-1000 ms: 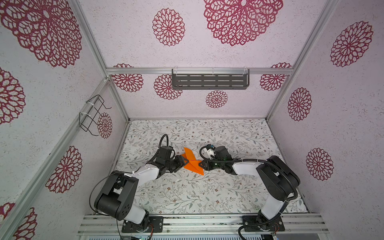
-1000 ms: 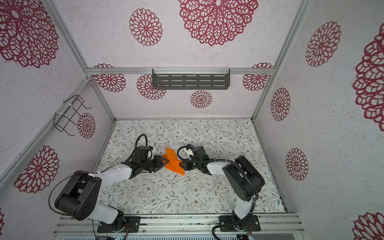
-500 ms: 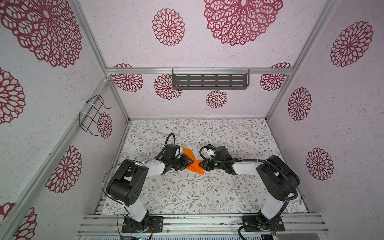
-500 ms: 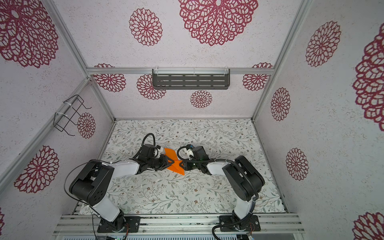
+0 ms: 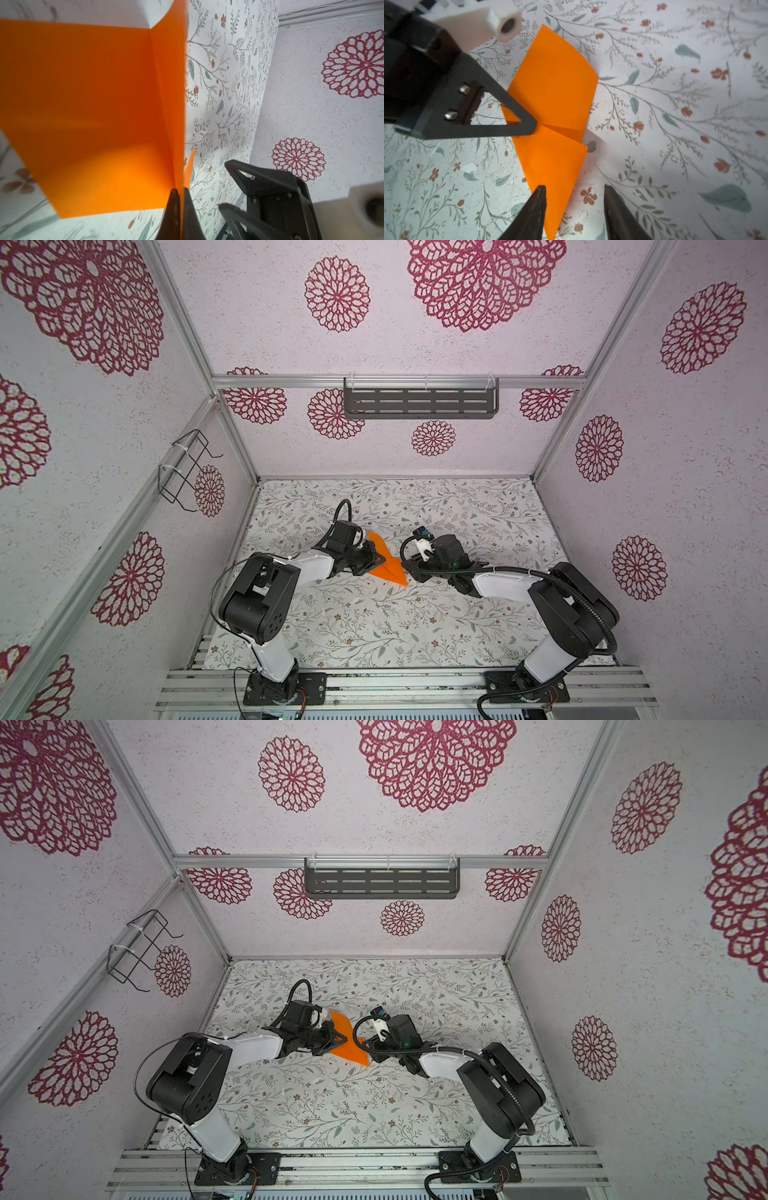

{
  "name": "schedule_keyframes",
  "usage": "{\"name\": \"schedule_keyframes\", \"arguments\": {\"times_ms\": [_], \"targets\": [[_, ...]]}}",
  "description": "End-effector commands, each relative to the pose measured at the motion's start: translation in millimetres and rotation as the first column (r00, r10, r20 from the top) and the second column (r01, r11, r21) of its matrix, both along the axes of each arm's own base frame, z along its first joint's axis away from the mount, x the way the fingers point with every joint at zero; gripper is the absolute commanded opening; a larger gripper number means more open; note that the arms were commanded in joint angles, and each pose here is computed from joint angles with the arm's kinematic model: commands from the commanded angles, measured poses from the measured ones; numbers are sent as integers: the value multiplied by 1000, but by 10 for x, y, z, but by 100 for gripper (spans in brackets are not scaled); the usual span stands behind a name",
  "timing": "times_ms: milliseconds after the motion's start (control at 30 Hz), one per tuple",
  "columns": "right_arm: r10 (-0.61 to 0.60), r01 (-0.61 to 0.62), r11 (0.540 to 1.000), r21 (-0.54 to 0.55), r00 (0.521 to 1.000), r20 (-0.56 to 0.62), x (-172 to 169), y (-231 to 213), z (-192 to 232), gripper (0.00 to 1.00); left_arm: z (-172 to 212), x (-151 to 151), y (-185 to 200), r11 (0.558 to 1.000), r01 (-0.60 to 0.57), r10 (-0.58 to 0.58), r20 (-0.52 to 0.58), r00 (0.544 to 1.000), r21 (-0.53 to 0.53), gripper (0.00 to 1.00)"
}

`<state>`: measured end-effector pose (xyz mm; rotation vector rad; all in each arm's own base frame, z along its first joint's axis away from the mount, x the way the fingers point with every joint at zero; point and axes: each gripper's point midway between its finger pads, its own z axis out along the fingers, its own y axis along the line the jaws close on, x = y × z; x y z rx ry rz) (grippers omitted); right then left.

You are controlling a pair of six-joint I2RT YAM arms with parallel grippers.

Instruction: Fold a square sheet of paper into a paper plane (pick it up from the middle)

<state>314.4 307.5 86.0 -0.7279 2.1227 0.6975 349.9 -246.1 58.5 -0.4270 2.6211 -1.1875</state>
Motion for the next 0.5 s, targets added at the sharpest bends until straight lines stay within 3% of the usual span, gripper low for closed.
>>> {"name": "schedule_keyframes", "arguments": {"times_ms": [0,467], "targets": [[109,-106,994,-27,978,177,-17,237,171,49,-43,24,90,998,-44,46,-52,998,49,0],[209,-185,976,-118,949,237,-50,478,-181,43,-87,16,103,995,-67,75,-121,990,69,5]]}}
